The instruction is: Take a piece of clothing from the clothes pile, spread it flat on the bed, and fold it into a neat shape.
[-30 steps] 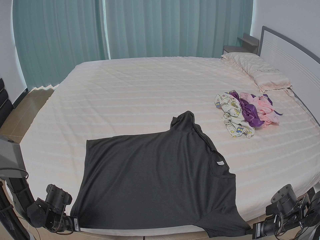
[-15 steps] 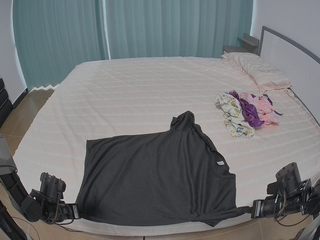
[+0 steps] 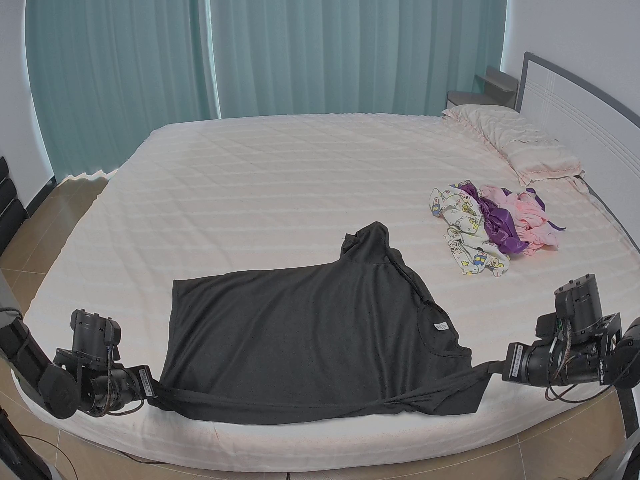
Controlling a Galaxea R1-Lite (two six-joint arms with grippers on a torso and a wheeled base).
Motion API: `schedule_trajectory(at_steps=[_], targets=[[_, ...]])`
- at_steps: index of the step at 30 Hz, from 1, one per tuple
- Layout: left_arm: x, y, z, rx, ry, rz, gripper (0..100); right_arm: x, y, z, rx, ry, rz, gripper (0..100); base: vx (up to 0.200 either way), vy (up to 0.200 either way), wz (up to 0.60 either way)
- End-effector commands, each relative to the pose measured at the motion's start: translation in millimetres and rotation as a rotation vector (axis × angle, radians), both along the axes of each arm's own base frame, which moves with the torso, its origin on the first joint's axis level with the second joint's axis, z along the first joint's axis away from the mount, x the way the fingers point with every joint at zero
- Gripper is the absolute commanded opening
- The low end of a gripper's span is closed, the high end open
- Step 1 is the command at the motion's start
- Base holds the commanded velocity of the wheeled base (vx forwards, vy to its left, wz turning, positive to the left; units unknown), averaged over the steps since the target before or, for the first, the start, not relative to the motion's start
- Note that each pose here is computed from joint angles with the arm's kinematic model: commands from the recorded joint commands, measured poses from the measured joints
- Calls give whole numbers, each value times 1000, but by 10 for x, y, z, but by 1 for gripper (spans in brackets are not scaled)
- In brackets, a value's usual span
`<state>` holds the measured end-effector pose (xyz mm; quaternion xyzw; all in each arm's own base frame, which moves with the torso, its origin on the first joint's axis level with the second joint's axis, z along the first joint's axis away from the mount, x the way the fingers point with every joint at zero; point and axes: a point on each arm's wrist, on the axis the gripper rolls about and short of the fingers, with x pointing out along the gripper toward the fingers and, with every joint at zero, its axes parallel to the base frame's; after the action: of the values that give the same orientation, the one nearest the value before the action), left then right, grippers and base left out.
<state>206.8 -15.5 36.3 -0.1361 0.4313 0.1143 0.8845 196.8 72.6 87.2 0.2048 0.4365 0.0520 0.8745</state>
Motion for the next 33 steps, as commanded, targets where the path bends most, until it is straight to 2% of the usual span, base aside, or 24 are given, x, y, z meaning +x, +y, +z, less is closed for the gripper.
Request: schedule_trajectory(at_steps=[1, 13, 23, 33], targets=[[209, 57, -34, -1, -12, 34, 0, 272, 62, 49, 10, -31, -14, 0, 0, 0, 0], [582, 74, -78, -27, -54, 91, 0, 778, 233, 103, 22, -83, -12, 0, 0, 0, 0], [854, 134, -149, -38, -76, 129, 0, 1133, 259, 79, 9, -118, -28, 0, 0, 0, 0], [1042, 135, -280, -39, -67, 131, 0, 1295, 298, -21, 3, -109, -33, 0, 0, 0, 0]])
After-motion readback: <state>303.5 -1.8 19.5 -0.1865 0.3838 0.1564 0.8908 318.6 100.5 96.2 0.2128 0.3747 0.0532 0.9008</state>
